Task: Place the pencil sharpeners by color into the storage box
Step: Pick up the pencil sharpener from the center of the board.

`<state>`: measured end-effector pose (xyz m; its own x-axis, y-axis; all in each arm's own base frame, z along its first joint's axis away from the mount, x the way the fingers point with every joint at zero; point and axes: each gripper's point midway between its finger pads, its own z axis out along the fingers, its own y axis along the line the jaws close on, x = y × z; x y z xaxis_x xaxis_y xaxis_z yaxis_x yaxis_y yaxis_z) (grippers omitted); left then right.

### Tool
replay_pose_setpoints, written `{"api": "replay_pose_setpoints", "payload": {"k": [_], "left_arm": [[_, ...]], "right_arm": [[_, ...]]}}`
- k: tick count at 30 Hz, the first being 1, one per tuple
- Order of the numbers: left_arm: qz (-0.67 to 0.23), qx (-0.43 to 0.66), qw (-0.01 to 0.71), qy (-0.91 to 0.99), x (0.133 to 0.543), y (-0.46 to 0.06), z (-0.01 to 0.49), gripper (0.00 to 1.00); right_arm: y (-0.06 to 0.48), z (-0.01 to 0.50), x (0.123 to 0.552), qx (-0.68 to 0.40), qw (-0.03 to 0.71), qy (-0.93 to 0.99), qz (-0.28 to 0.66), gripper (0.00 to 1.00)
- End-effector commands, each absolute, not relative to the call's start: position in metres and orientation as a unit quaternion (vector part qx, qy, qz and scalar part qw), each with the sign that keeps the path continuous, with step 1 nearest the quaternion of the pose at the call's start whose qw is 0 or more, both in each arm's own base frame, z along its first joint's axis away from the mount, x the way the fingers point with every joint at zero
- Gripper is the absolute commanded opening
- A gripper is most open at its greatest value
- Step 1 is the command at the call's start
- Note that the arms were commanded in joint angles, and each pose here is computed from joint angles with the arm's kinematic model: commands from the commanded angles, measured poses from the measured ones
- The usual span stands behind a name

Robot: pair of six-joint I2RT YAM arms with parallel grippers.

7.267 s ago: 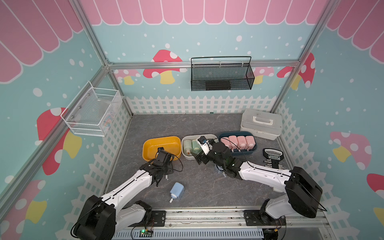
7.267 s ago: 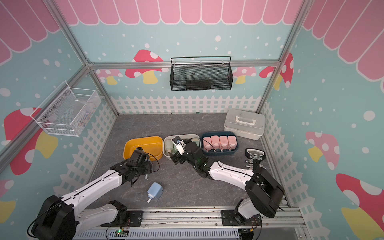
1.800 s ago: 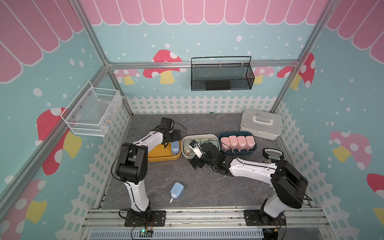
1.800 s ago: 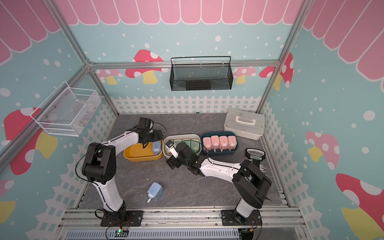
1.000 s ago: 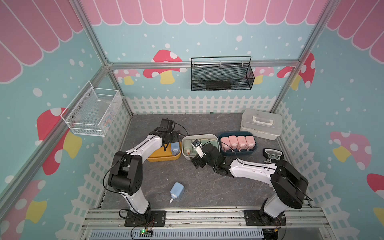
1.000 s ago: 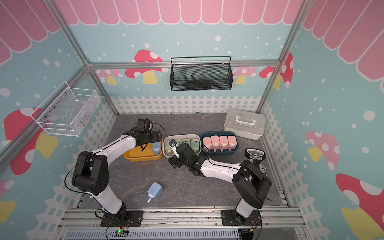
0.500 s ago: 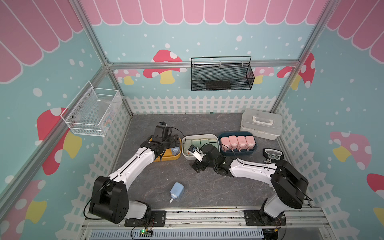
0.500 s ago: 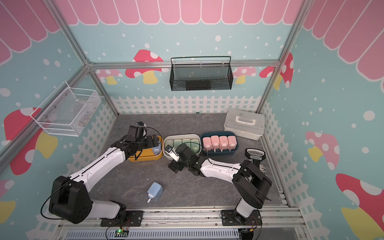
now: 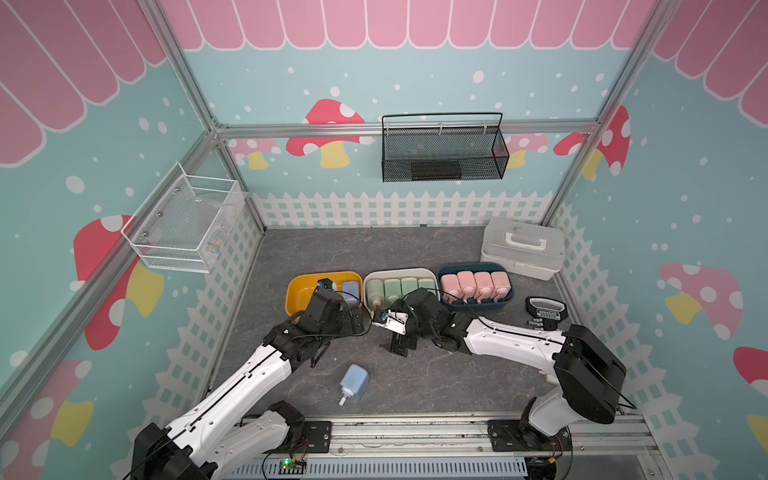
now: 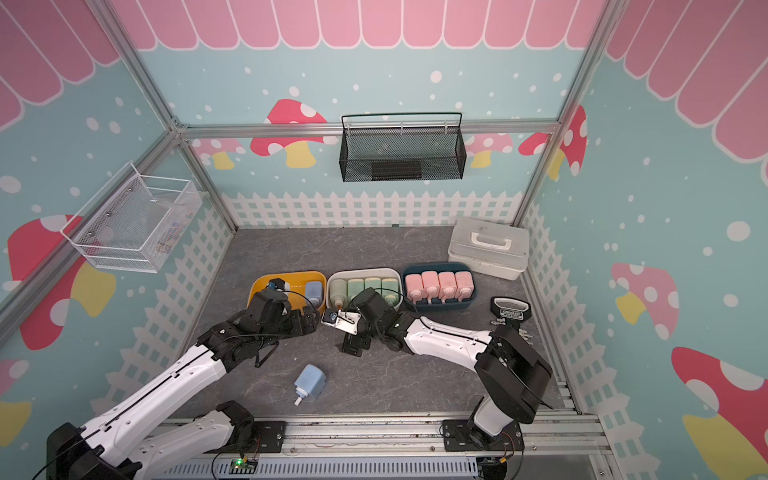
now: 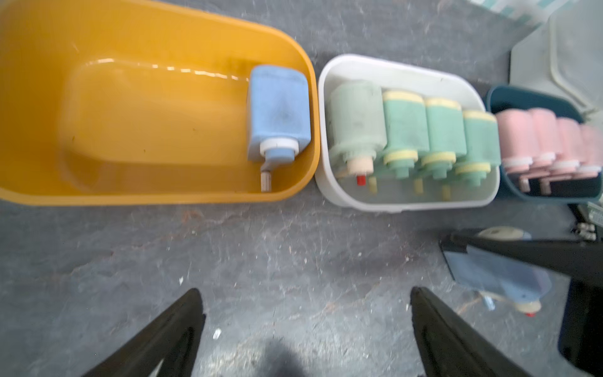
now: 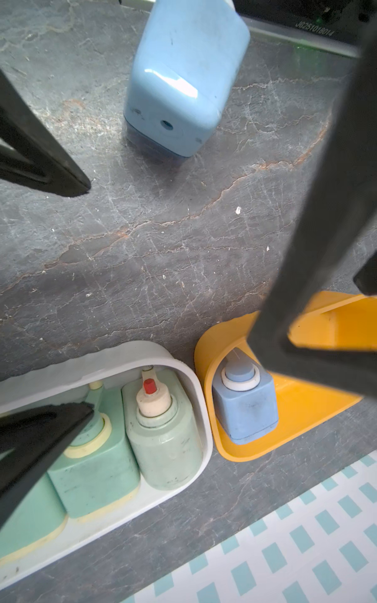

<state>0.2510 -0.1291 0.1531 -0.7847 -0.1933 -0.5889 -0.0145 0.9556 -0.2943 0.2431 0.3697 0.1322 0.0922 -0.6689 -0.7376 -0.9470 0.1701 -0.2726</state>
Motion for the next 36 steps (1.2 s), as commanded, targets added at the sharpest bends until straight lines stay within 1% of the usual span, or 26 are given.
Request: {"api": "replay_pose_setpoints", "payload": {"k": [1,3,6,14,17,20,25,30,33,36], "left_arm": [[-0.134,-0.068,0.274,0.95,0.218,-0.124,0.134,0.99],[-0.157,-0.062,0.257,0.952,0.207,-0.132,0.13,0.99],[-0.153,-0.049,0.232,0.959,0.191,-0.133,0.123,0.99],[-0.168,0.02,0.167,0.971,0.141,-0.159,0.101,0.98],[-0.148,0.047,0.156,0.976,0.127,-0.159,0.089,0.97],[-0.105,0.076,0.162,0.978,0.121,-0.159,0.08,0.98],[-0.062,0.124,0.179,0.974,0.118,-0.165,0.074,0.98],[-0.057,0.137,0.18,0.972,0.115,-0.165,0.071,0.97],[-0.062,0.117,0.193,0.972,0.117,-0.161,0.073,0.96],[-0.067,0.116,0.201,0.97,0.119,-0.16,0.076,0.91]], "right_arm": [[0.369,0.141,0.24,-0.633,0.431,0.621,0.169,0.99],[0.369,0.141,0.24,-0.634,0.459,0.601,0.165,0.99],[0.368,0.144,0.239,-0.627,0.493,0.579,0.168,0.99],[0.369,0.143,0.239,-0.622,0.493,0.583,0.171,0.99],[0.368,0.145,0.238,-0.617,0.5,0.582,0.175,0.98],[0.367,0.146,0.239,-0.613,0.503,0.584,0.175,0.98],[0.363,0.147,0.242,-0.603,0.513,0.588,0.167,0.98],[0.361,0.147,0.242,-0.601,0.515,0.589,0.163,0.98],[0.36,0.148,0.241,-0.599,0.516,0.59,0.164,0.98],[0.359,0.147,0.24,-0.598,0.515,0.591,0.167,0.98]]}}
